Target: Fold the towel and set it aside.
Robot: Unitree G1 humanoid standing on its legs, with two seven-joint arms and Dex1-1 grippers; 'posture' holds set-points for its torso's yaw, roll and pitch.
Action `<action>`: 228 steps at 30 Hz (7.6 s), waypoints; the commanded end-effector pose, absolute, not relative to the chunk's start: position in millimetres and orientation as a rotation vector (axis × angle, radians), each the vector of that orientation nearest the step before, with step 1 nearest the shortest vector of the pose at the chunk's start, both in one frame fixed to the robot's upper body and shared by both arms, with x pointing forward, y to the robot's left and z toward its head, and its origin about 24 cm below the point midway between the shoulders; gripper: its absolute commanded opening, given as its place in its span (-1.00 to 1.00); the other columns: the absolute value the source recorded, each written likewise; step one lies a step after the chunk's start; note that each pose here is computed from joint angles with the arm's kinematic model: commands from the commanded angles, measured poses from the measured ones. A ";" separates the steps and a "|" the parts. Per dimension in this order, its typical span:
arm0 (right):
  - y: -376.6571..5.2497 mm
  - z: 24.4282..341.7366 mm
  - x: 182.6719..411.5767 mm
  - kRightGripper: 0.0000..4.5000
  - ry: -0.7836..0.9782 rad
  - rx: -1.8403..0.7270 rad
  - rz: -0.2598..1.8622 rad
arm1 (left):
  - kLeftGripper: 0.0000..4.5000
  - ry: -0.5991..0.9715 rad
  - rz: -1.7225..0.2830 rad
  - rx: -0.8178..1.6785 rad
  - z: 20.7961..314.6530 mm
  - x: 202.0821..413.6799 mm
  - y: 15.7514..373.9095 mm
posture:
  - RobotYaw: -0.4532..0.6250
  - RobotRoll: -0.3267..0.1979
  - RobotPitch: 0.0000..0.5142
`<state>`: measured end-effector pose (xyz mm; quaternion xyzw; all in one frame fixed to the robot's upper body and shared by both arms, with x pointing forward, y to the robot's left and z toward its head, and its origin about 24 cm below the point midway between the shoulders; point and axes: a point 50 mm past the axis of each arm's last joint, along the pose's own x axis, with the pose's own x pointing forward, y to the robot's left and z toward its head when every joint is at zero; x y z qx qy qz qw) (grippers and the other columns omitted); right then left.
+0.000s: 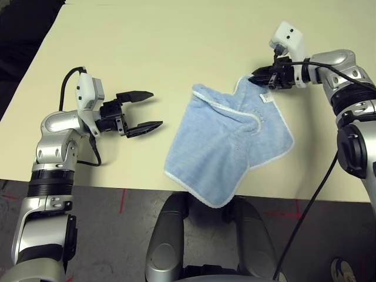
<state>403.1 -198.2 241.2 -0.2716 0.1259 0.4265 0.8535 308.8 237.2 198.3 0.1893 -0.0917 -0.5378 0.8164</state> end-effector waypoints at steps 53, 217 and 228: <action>-162.9 443.8 334.4 -0.99 -1.010 -0.171 1.163 | 1.00 -0.282 -1.103 0.255 218.0 355.7 214.4 | -0.05 0.25 0.12; -229.9 450.4 343.8 -1.00 -0.957 -0.306 0.424 | -0.99 0.052 -1.296 0.274 260.7 342.8 124.6 | -0.05 0.25 0.18; -226.4 447.4 347.0 -1.00 -0.950 -0.297 0.426 | -0.99 -0.227 -1.163 -0.203 302.9 347.2 75.1 | -0.01 0.25 0.14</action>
